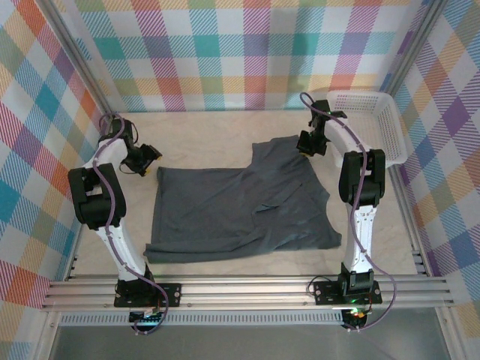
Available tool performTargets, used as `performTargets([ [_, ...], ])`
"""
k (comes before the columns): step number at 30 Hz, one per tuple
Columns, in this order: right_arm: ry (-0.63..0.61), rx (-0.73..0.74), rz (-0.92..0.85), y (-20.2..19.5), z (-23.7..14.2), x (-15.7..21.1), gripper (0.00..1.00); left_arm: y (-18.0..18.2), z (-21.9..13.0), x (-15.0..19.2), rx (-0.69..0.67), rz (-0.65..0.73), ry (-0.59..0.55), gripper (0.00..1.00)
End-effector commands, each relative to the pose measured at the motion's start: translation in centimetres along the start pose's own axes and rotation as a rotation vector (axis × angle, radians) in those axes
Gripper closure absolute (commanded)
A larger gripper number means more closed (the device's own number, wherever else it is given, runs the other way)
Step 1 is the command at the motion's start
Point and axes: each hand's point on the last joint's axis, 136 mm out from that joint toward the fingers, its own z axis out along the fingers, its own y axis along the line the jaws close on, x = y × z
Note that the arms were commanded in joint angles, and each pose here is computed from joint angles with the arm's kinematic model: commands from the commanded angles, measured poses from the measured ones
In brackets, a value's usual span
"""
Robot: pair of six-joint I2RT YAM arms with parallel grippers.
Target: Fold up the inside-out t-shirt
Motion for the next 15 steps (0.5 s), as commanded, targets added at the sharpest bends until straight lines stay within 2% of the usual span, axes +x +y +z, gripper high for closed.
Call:
performTargets([
  [1,-0.011,-0.031,0.002,1.0,-1.1,-0.3,1.00,-0.7,1.6,0.1,0.017,-0.002,0.045,0.44],
  [8,-0.006,-0.022,-0.001,0.7,-0.9,-0.2,1.00,-0.4,2.8,0.8,-0.003,0.008,0.085,0.46],
  [15,-0.001,-0.018,-0.002,0.7,-0.7,-0.1,1.00,0.0,3.3,1.5,-0.027,0.019,0.111,0.58],
])
